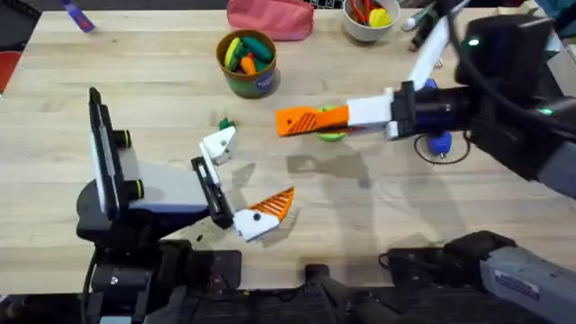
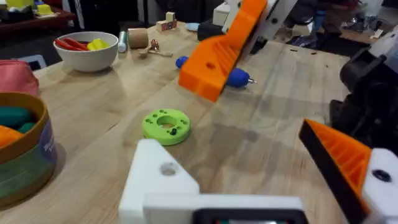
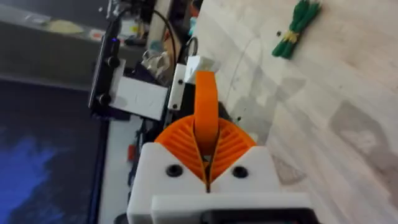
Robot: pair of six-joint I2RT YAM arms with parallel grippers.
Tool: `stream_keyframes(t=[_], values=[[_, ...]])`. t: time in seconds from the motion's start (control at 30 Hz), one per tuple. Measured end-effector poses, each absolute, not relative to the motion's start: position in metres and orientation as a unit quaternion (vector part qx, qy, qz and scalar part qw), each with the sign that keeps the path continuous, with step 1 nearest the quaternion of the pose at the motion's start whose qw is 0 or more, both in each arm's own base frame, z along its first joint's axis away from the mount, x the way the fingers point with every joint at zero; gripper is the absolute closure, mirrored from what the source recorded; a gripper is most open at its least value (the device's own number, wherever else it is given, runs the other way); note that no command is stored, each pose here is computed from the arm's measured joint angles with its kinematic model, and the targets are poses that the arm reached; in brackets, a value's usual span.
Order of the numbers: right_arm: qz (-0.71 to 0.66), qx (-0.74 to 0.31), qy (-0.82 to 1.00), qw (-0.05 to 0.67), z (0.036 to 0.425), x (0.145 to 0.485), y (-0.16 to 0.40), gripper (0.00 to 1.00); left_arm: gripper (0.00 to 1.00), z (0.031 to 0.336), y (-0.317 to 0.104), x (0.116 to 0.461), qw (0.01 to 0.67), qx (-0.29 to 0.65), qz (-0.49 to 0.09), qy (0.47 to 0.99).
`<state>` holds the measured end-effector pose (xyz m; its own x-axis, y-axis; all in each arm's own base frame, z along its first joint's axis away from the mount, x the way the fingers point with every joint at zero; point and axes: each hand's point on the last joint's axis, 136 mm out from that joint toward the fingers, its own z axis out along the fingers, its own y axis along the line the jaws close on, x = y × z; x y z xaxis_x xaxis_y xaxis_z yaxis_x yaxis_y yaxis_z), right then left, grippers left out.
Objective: Pick up the gripper from the table and insert it into the empty holder that is missing its gripper. Then pick up a screw, insert it into the mounting hole, and use the screwdriver to tighten it. Finally, clean up the table by picking up the vegetable and placing it into the bucket.
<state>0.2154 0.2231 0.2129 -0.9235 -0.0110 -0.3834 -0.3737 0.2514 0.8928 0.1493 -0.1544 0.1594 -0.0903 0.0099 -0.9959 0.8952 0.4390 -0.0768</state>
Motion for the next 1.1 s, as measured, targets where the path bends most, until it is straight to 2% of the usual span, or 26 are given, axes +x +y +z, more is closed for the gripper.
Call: stream_keyframes(t=[0.23,0.7,0.97,1.1], values=[[0.643,-0.141,0.749,0.077,0.195,0.216,0.234,0.992,0.015,0.159,-0.154,0.149,0.570,0.360,-0.388,0.628],[0.685,-0.147,0.713,0.018,0.192,0.226,0.246,0.992,0.015,0.159,-0.154,0.149,0.570,0.360,-0.388,0.628],[0.688,-0.123,0.714,-0.046,0.167,0.227,0.259,0.992,0.015,0.159,-0.154,0.150,0.571,0.359,-0.387,0.629],[0.688,-0.138,0.709,-0.068,0.162,0.216,0.271,0.992,0.016,0.159,-0.154,0.150,0.571,0.359,-0.387,0.629]])
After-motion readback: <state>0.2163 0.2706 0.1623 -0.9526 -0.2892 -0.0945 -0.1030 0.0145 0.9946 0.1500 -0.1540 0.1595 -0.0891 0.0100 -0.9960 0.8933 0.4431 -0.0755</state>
